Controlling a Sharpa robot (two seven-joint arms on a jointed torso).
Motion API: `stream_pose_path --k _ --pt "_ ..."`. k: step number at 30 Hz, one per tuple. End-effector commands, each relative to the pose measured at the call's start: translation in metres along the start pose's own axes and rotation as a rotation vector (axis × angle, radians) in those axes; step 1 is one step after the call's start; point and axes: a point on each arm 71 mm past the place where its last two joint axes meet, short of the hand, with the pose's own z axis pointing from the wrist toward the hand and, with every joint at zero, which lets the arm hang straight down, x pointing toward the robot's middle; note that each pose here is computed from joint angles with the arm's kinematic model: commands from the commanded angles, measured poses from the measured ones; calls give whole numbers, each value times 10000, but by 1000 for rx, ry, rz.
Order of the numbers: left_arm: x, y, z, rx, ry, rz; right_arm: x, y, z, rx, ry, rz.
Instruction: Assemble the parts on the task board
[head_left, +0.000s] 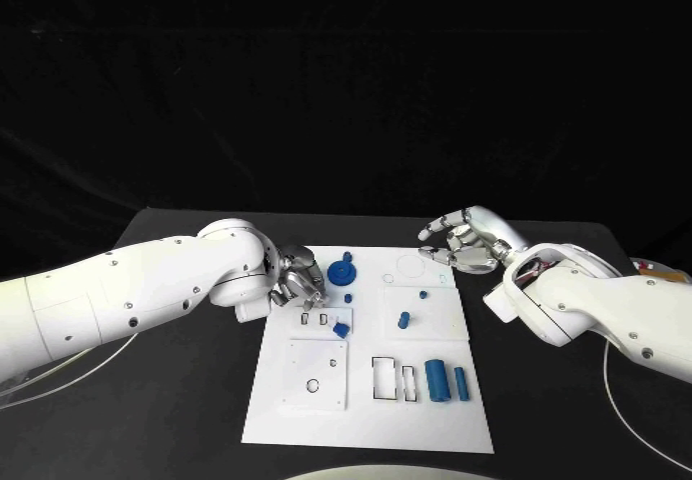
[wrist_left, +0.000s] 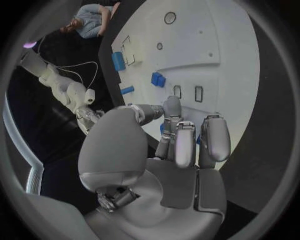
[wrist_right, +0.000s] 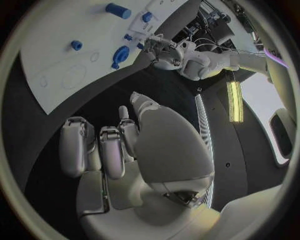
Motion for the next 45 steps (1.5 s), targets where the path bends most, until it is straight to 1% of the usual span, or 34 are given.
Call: stream_pose_path --k 1,3,4,8,9,11,20,21,27,32,37,41,45 --pt "-48 -37 -45 96 -62 -102 109 73 -1 -70 106 -106" --pt "-73 -10 -77 118 -83 -142 159 113 -1 -102 143 -153" --pt "-91 13 -101 132 -97 -172 199 146 -1 -126 170 -190" --pt "-139 77 -165 169 -133 -249 313 245 -2 -197 235 -298" --pt "-153 102 -191 183 -144 -279 360 288 -2 -227 257 -343" --pt "-171 139 -227 203 -161 -326 424 350 2 -266 282 -398" --pt "-229 258 -361 310 -237 -537 712 594 67 -398 364 -582" --pt "-231 261 -364 312 -240 -542 721 601 70 -401 366 -587" --pt "-266 333 -429 347 -294 -629 950 760 145 -479 419 -697" --pt "-284 341 -462 377 -326 -662 1104 854 206 -531 440 -754" --pt "-296 316 -489 419 -353 -690 1265 935 264 -587 458 -806" --pt "-301 300 -503 436 -371 -701 1370 965 301 -620 482 -852" --pt "-309 304 -510 439 -382 -708 1429 973 313 -635 504 -884"
